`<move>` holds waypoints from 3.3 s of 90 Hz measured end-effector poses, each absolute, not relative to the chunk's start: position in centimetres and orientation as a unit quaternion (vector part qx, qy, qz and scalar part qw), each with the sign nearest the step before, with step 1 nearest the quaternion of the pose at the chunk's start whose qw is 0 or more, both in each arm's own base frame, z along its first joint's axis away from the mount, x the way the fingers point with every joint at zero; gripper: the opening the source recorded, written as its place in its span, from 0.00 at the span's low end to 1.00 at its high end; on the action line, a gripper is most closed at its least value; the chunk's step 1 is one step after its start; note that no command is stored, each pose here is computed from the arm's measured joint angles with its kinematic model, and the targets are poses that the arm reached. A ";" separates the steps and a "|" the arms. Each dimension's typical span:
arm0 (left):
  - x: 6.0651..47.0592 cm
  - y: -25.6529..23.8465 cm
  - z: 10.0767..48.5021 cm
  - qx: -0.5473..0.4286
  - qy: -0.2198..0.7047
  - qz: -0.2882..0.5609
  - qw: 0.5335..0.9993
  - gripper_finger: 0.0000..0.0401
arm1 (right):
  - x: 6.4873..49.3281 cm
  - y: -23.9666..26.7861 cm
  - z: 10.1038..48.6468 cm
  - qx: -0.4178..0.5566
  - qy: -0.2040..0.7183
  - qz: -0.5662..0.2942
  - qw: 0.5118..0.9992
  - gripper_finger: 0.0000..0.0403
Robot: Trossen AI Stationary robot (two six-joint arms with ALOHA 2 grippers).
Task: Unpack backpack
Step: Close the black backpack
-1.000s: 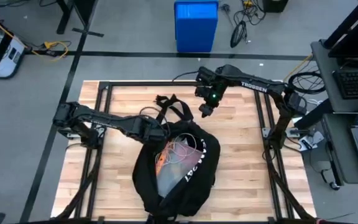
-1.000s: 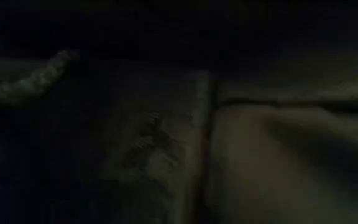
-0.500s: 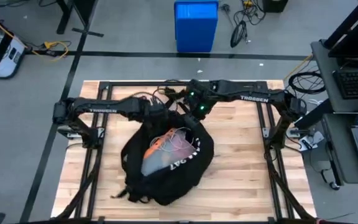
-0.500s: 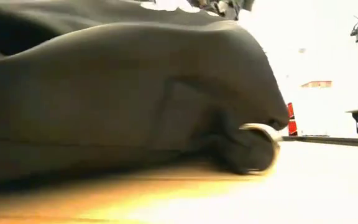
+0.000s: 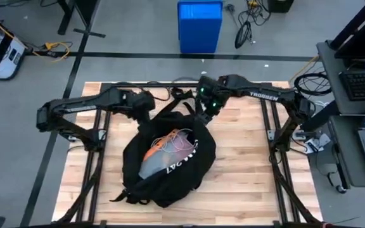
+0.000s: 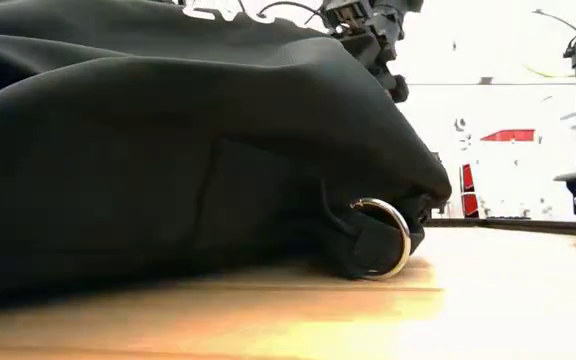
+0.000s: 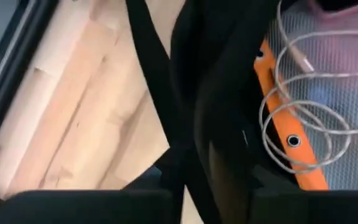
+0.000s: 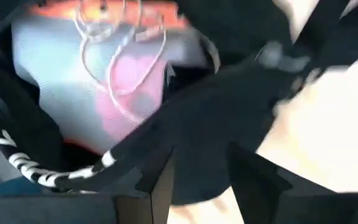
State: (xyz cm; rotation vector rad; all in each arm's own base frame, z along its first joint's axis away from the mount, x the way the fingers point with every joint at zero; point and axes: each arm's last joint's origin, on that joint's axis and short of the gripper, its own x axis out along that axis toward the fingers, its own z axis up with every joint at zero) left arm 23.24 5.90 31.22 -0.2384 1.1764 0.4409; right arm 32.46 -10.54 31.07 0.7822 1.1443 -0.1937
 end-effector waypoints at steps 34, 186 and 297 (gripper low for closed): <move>26.4 7.5 34.0 -0.131 0.333 0.224 0.907 0.35 | 30.3 -16.5 29.6 0.286 0.540 -0.032 0.791 0.32; 33.6 7.0 30.6 -0.303 0.225 0.226 0.898 0.38 | 32.7 -17.0 19.5 0.081 0.409 0.159 0.895 0.32; 33.2 5.7 29.4 -0.329 0.269 0.272 0.864 0.38 | 38.1 -10.8 25.7 0.166 0.382 0.166 0.894 0.00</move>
